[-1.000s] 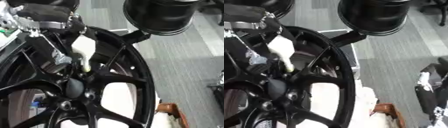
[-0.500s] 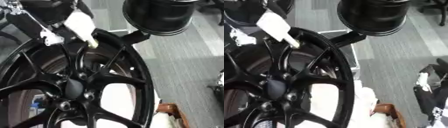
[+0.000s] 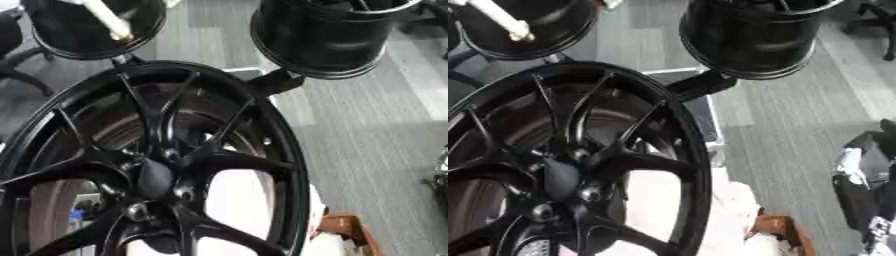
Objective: Pull the pin out of the wheel hub.
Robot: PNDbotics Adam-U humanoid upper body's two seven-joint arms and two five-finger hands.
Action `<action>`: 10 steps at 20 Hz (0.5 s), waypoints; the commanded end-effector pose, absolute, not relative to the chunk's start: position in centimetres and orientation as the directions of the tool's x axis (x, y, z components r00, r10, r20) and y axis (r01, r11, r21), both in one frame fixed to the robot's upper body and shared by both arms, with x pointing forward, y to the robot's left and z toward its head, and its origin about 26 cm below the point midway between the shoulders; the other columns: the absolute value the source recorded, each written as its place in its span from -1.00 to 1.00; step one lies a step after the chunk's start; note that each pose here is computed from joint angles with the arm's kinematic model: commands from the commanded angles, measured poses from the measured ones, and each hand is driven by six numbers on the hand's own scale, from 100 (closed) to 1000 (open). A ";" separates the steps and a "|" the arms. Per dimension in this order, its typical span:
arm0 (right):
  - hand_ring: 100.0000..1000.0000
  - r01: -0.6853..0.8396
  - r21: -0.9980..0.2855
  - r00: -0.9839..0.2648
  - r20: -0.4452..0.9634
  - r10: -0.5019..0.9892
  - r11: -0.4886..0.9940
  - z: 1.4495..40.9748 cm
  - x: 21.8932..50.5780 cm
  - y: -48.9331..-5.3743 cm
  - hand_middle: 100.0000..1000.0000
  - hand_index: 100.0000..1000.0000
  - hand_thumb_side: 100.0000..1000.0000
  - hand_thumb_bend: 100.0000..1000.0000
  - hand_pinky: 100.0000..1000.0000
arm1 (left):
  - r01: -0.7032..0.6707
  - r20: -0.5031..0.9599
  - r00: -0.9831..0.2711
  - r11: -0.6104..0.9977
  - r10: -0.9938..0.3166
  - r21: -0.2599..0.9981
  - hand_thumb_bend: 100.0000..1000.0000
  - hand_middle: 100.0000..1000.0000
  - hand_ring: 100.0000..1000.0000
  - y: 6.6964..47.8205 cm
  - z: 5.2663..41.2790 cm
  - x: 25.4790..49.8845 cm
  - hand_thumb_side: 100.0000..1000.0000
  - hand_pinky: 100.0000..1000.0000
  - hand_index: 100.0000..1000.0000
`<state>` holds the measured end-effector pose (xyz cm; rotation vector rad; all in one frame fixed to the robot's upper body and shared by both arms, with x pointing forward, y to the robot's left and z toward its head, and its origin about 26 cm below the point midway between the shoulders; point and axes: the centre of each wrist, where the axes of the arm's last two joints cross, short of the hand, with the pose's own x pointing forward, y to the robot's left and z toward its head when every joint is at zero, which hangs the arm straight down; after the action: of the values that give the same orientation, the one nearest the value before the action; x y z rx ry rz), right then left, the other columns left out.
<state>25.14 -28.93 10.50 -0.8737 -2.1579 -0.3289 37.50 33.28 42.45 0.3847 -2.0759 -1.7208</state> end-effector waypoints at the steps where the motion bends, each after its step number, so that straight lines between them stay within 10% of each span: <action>1: 0.46 0.691 -0.055 -0.477 0.714 0.513 0.720 11.1 25.1 -29.5 0.12 0.52 -0.34 -1.00 0.67 | 0.009 0.067 -0.870 0.121 -0.488 0.993 -1.00 -0.69 -0.24 38.9 44.2 35.7 -0.63 0.08 -0.51; 10: 0.46 0.696 -0.051 -0.479 0.711 0.515 0.716 11.2 25.0 -29.7 0.12 0.52 -0.36 -1.00 0.67 | -0.039 0.265 -0.651 0.380 -0.711 0.924 -1.00 -0.70 -0.23 49.6 40.9 33.6 -0.56 0.04 -0.52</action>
<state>25.12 -29.15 10.55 -0.8903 -2.1632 -0.3355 35.37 48.11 38.60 0.5376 -1.9780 -1.2589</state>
